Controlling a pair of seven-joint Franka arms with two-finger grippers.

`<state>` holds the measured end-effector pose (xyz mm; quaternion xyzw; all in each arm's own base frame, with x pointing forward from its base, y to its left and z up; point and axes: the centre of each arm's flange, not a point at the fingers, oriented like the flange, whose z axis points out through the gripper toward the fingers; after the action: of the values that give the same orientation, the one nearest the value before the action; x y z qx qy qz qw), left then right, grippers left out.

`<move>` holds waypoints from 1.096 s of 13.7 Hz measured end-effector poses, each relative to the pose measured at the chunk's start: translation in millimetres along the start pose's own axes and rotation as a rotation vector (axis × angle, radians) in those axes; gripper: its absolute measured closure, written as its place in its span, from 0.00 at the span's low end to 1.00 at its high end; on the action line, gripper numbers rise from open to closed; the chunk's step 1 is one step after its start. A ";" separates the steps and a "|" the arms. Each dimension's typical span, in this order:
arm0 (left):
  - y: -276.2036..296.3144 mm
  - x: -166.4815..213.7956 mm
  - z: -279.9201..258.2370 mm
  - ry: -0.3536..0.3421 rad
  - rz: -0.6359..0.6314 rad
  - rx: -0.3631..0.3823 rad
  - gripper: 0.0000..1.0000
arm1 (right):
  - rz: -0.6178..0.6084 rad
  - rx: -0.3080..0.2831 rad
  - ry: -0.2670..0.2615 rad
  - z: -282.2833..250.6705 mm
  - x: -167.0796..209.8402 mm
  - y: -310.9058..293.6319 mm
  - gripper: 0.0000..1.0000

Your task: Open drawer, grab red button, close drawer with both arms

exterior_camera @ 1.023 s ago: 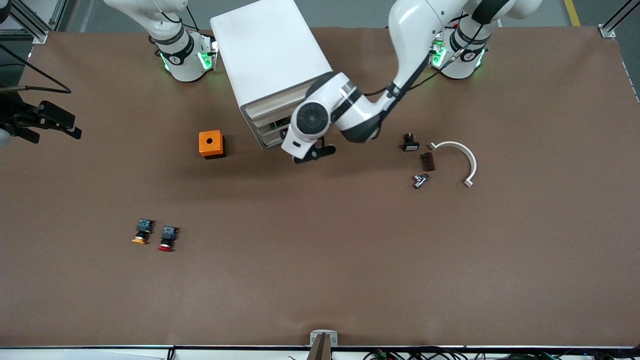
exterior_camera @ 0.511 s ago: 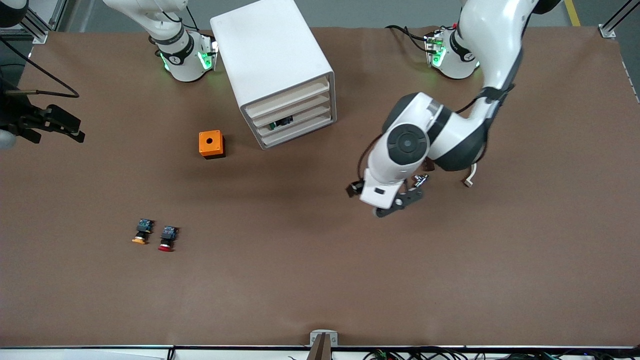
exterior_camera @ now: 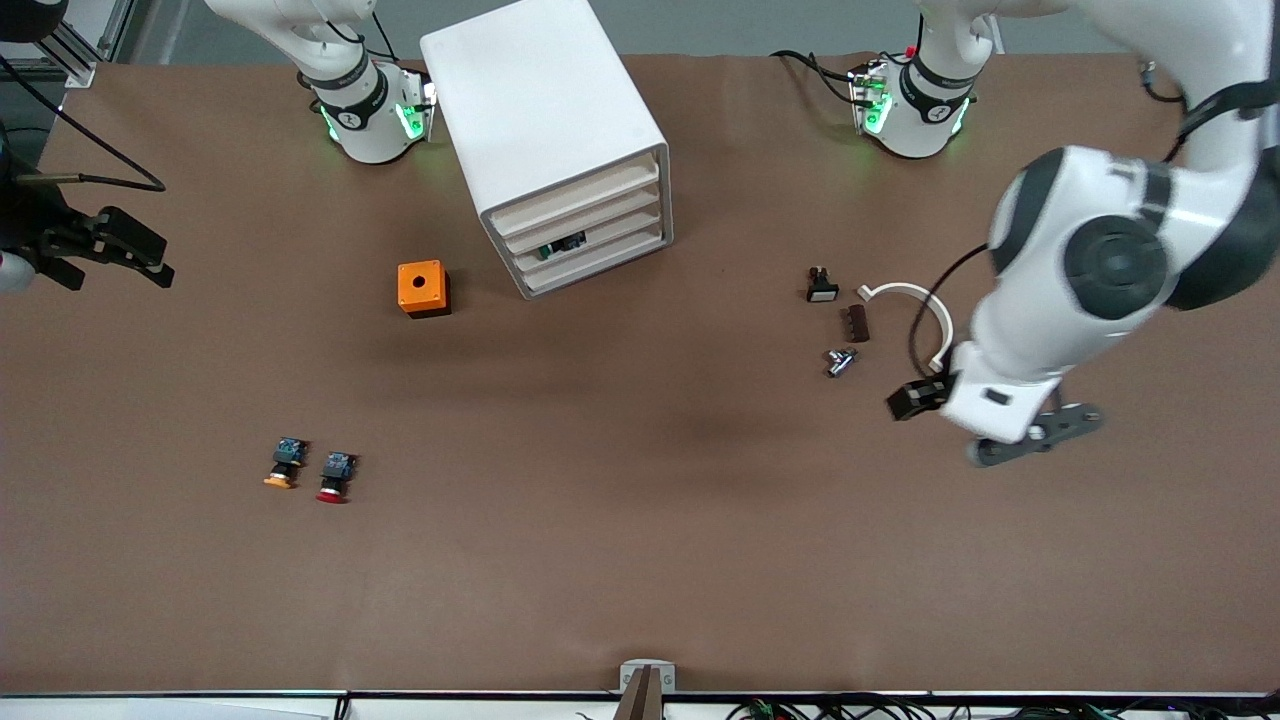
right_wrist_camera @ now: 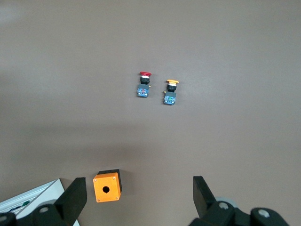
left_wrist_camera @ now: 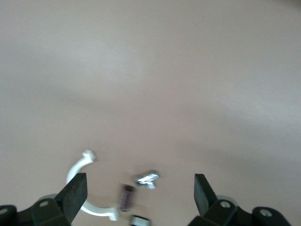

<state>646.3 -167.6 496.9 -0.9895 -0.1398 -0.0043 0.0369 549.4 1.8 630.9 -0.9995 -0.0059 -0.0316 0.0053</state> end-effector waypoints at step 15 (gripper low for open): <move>-91.9 -64.2 -148.8 0.038 0.136 0.039 0.00 | -0.005 -0.002 0.001 -0.2 0.1 -2.8 0.00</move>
<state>559.4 -108.3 650.7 -0.9955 -0.0715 -0.0178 0.0588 549.5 4.6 631.1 -0.9994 -0.0086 -0.0322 0.0044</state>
